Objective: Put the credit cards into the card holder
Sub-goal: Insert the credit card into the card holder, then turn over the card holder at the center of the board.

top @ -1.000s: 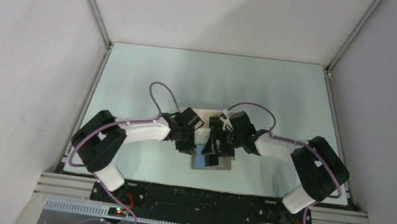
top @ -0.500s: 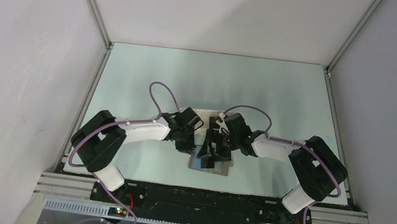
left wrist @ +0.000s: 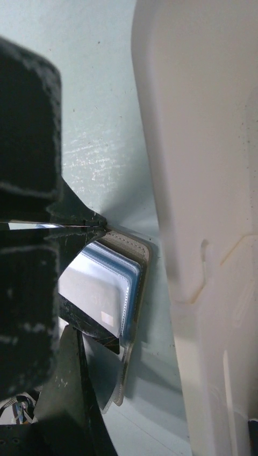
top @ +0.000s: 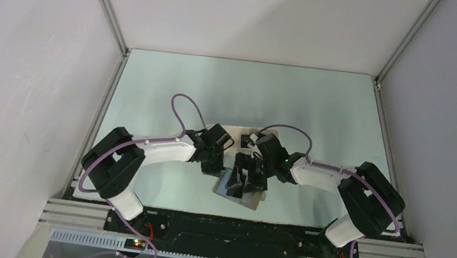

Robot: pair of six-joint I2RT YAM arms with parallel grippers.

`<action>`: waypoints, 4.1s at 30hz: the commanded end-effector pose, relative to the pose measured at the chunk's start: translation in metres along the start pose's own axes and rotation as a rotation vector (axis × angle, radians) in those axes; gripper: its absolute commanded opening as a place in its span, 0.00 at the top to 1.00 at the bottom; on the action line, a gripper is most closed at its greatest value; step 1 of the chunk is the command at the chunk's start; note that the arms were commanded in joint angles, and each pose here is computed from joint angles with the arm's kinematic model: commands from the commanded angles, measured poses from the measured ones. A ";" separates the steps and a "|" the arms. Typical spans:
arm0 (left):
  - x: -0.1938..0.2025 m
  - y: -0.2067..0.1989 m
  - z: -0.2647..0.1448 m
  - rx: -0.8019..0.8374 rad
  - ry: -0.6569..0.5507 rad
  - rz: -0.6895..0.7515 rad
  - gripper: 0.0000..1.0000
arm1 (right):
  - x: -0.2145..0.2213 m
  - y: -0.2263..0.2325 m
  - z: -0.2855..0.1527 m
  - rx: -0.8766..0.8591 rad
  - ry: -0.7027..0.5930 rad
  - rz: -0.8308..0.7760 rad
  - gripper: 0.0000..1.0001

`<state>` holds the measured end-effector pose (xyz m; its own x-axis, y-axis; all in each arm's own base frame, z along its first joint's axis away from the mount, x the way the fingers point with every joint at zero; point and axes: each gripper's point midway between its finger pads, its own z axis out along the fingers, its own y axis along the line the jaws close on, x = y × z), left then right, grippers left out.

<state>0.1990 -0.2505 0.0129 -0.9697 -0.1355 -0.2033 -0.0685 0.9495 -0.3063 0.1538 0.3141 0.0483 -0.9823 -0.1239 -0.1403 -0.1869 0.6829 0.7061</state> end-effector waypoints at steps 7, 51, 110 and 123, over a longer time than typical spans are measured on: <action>0.019 0.007 0.001 -0.016 0.054 -0.065 1.00 | 0.005 -0.019 -0.014 0.139 0.012 -0.008 0.08; -0.005 -0.011 -0.052 0.148 -0.170 -0.124 0.60 | 0.009 -0.044 -0.012 0.254 0.059 -0.119 0.58; 0.029 -0.098 -0.036 0.435 0.016 -0.016 0.80 | 0.016 -0.050 -0.021 0.211 0.084 -0.090 0.98; 0.039 -0.125 -0.019 0.453 0.084 0.015 0.77 | -0.003 -0.048 -0.066 0.225 -0.028 -0.095 0.95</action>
<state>0.1683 -0.3529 0.0600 -0.9816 -0.1275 -0.1419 0.0007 0.7416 -0.6709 0.1616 0.2460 0.0514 -0.9647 -0.1822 -0.1902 -0.2572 0.8079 0.5302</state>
